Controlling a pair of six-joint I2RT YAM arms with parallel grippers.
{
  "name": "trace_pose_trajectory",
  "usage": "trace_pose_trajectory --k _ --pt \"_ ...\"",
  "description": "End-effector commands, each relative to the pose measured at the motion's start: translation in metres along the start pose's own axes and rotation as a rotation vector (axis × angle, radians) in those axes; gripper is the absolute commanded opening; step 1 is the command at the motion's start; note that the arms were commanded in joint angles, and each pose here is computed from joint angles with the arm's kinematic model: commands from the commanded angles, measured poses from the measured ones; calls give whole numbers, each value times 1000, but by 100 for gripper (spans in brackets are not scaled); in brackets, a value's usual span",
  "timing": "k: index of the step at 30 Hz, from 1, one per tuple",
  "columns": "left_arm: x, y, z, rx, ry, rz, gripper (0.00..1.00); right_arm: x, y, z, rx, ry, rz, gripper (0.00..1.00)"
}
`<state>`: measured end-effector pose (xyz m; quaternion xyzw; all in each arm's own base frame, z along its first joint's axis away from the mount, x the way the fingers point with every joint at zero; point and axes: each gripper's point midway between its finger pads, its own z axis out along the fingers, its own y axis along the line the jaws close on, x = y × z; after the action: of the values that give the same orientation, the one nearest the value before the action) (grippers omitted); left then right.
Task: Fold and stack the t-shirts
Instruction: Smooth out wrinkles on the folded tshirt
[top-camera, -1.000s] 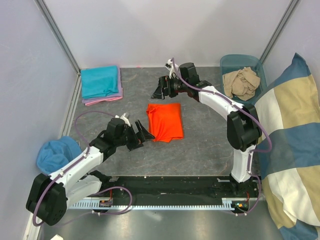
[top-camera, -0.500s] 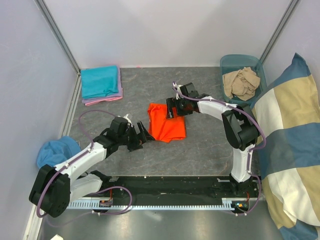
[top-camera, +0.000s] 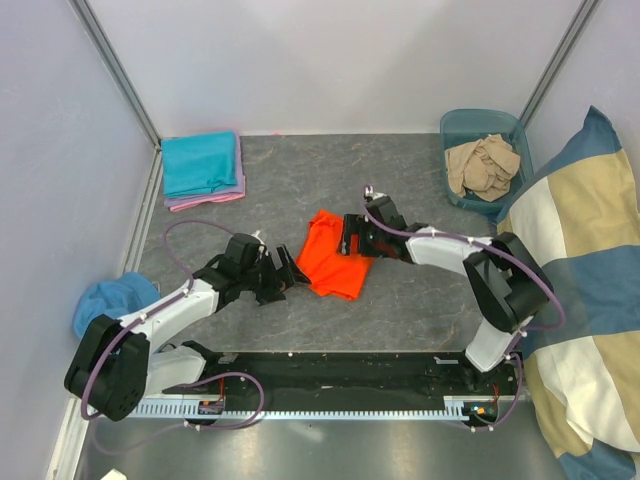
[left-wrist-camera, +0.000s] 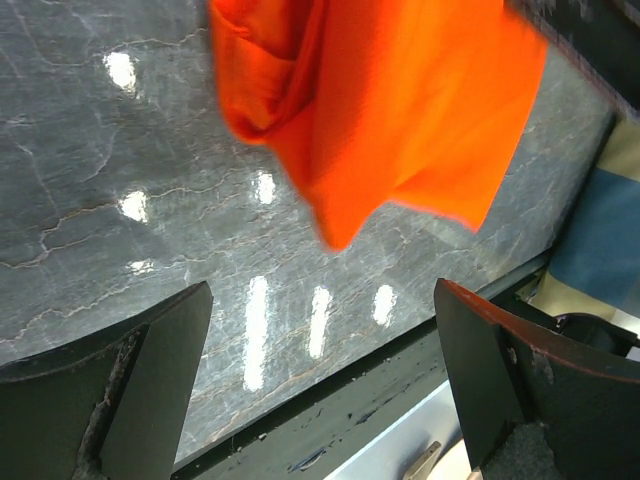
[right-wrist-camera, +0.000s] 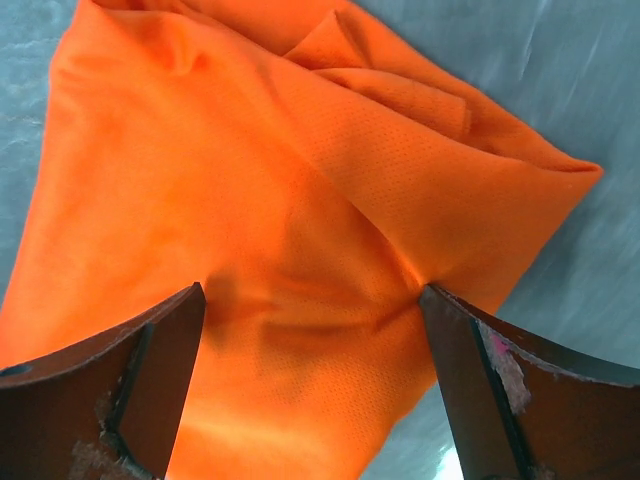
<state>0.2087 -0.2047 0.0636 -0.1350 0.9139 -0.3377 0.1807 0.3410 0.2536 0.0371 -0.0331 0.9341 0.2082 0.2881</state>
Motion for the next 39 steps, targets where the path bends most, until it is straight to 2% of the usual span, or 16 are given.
trace_pose_trajectory --k 1,5,6,8,9,12,16,21,24,25,27,29,30,33,36,39 --pt "-17 -17 -1 44 -39 70 100 76 6 -5 121 90 277 98" --pt "-19 -17 -2 45 -43 69 100 102 66 -13 92 50 424 98" --pt "-19 -17 -3 45 -43 70 100 98 70 -14 120 2 458 98" --pt "-20 -17 -3 44 -45 68 100 110 95 -23 94 -11 462 98" --pt "-20 -17 -4 45 -46 69 100 108 104 -27 88 -29 503 98" --pt "-20 -18 -5 50 -43 75 100 99 119 -46 84 -128 492 98" --pt "-22 -19 -6 46 -47 91 100 57 117 -91 104 -300 468 98" --pt "-26 -21 -4 47 -43 100 100 19 91 -150 133 -453 421 98" --pt "-36 -32 -11 70 -75 125 100 -2 80 -185 146 -533 329 98" --pt "-39 -34 -14 61 -89 133 100 -7 78 -195 156 -542 243 98" --pt "-62 -46 -30 45 -190 167 100 -13 78 -203 170 -547 151 98" --pt "-74 -47 -45 0 -241 184 100 -12 75 -202 211 -527 25 98" --pt "-92 -55 -56 -19 -307 202 100 -11 74 -199 228 -517 -11 98" --pt "-115 -52 -76 -75 -369 184 100 -5 75 -184 264 -466 -167 98" --pt "-135 -34 -92 -127 -417 112 100 -2 79 -163 298 -416 -358 98" --pt "-149 -14 -109 -157 -467 47 100 5 85 -133 302 -355 -483 98"
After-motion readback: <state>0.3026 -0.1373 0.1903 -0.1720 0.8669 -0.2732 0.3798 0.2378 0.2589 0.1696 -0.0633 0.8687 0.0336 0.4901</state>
